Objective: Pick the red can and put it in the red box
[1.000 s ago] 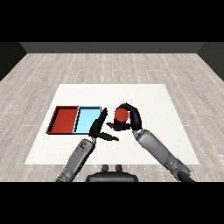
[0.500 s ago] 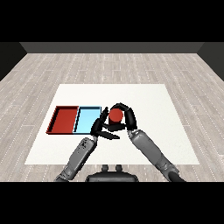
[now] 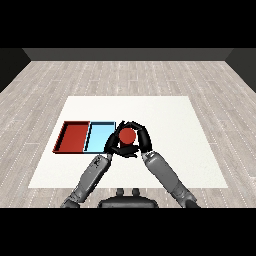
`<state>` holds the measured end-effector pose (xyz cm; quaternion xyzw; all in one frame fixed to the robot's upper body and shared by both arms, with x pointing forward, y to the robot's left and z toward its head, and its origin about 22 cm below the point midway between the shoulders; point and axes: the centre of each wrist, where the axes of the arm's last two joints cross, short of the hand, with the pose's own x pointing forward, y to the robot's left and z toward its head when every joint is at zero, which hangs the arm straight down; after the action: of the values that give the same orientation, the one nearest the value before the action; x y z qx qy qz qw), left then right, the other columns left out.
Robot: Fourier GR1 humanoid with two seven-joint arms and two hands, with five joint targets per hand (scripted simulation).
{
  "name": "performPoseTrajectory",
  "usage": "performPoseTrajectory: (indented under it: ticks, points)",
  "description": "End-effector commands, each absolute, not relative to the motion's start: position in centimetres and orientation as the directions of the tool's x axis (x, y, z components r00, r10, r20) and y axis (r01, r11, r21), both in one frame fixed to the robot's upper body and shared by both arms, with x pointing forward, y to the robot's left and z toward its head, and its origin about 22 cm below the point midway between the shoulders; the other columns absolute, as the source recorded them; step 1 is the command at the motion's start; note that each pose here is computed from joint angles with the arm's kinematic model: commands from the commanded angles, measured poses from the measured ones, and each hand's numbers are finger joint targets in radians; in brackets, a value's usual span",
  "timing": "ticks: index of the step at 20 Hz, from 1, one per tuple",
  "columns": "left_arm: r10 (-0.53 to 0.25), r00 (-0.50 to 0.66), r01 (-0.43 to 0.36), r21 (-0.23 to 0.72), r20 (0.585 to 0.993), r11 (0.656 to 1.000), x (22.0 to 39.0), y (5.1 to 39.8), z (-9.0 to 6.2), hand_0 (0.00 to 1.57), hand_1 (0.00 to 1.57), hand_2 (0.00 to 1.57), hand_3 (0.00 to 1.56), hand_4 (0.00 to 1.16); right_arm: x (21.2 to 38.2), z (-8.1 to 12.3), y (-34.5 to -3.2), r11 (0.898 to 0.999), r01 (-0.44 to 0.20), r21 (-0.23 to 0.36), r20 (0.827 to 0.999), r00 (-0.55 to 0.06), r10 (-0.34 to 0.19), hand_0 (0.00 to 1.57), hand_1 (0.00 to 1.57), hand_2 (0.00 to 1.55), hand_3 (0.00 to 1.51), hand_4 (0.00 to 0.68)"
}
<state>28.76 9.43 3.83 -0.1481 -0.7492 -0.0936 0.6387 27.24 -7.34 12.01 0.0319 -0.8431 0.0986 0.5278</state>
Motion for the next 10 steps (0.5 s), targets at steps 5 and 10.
performPoseTrajectory:
  ticks: [5, 10]
  points:
    - [0.053, -0.124, 0.165, -0.032, 0.991, 0.986, 28.6, 8.7, 3.4, 0.00, 0.00, 0.24, 0.00, 0.51, 26.8, 12.7, -5.7, 0.974, -0.190, -0.122, 0.881, -0.473, 0.018, 1.48, 1.48, 1.43, 1.38, 0.521]
    - [0.053, -0.090, 0.090, -0.045, 0.995, 0.995, 28.8, 9.6, 6.7, 1.57, 1.57, 1.51, 1.36, 0.73, 27.5, 12.1, -4.8, 0.971, -0.201, -0.128, 0.893, -0.450, 0.025, 1.48, 1.48, 1.44, 1.38, 0.543]
